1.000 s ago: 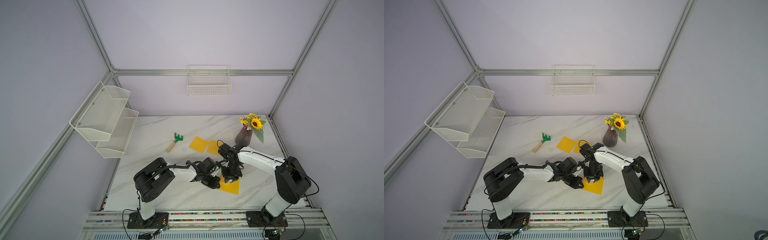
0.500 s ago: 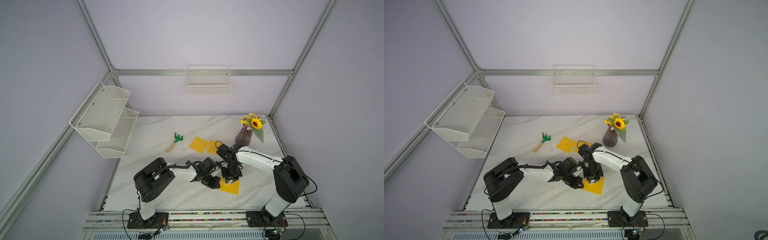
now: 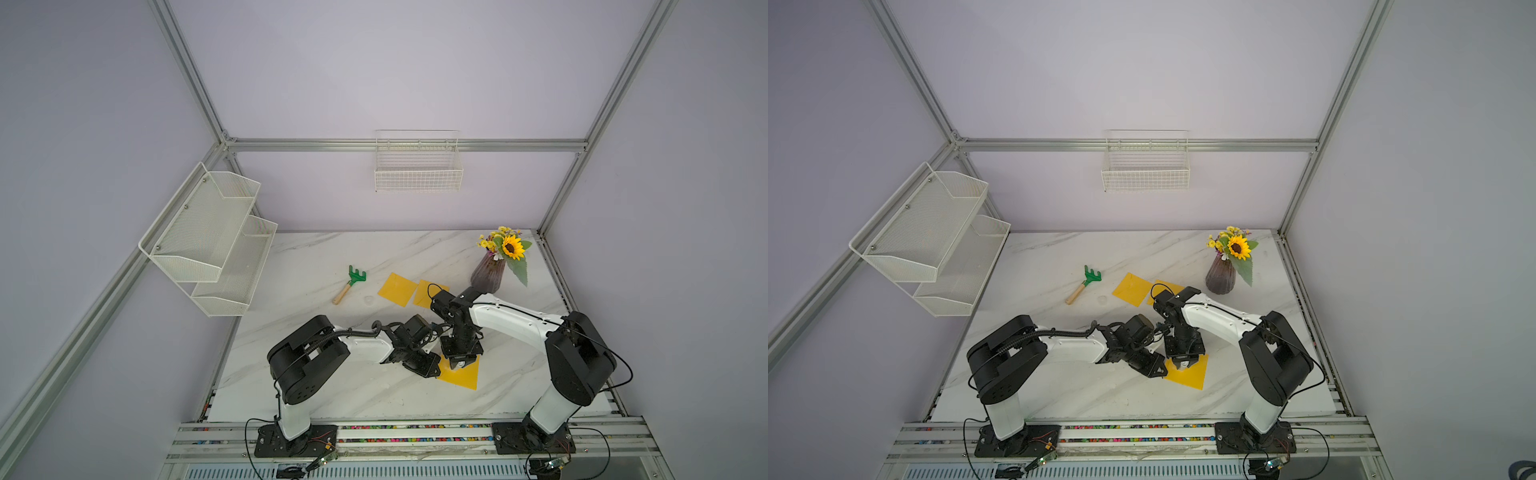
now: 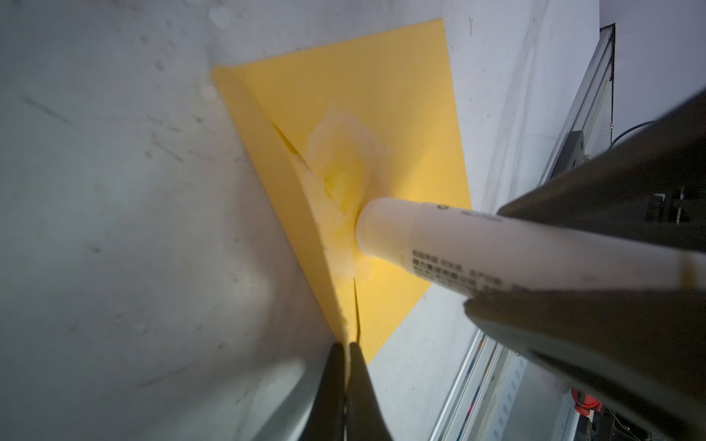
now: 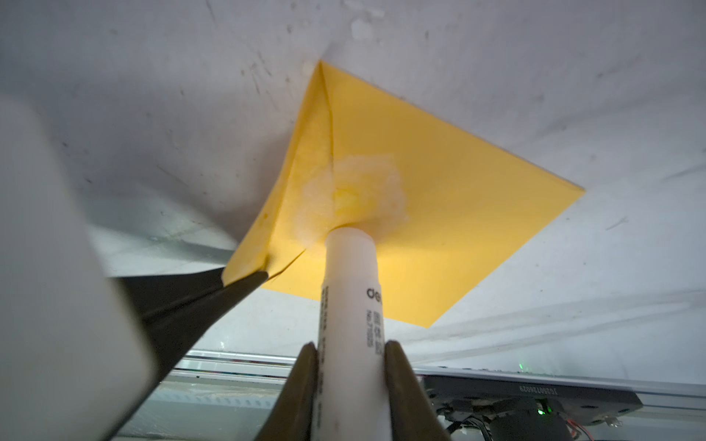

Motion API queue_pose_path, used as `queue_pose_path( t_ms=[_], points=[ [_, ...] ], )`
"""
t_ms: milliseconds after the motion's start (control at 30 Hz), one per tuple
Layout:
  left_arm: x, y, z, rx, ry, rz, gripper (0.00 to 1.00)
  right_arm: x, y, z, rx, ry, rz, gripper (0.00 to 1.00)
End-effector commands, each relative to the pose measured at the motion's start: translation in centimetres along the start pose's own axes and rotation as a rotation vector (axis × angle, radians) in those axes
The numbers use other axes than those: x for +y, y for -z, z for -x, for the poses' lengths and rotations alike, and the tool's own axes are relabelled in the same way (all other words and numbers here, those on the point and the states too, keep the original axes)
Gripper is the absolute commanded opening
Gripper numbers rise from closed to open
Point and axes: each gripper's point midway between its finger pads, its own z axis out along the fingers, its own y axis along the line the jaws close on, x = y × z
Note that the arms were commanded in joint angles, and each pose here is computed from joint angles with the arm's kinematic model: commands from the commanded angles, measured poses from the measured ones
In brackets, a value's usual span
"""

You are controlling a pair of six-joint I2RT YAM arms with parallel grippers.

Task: Seal the envelope with a glue stick
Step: Apply the envelope at the center of the board.

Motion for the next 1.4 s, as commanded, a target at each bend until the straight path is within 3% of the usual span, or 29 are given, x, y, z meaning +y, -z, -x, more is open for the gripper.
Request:
queue_pose_path(
  t_ms=[0,267,333,467,633,967,1167,1367],
  points=[
    [0.8,-0.4,0.0,0.006,0.017,0.027,0.0,2.9,-0.9,-0.3,0.025,0.02,0.153,0.0],
    [0.5,-0.3,0.0,0.004,0.014,0.013,0.0,-3.7,-0.6,1.0,-0.049,-0.033,-0.231,0.0],
    [0.4,-0.3,-0.1,0.006,0.012,0.006,0.0,-4.1,-0.4,1.6,-0.08,-0.037,-0.267,0.0],
    [0.5,-0.2,-0.2,0.003,0.013,0.012,0.0,-3.1,-0.3,3.6,-0.141,-0.048,-0.24,0.0],
    [0.4,-0.1,-0.1,0.002,0.009,0.009,0.0,0.0,-0.9,4.8,-0.188,-0.05,-0.063,0.0],
    [0.2,-0.1,-0.3,-0.001,0.003,-0.007,0.0,2.3,-1.9,2.3,-0.129,-0.037,0.143,0.0],
    [0.1,0.0,-0.1,-0.009,-0.004,-0.007,0.0,2.3,-1.6,-0.2,-0.022,0.004,0.158,0.0],
    [0.7,0.2,-0.2,-0.01,-0.001,0.032,0.0,-1.1,-0.8,-1.3,0.013,-0.006,-0.033,0.0]
  ],
)
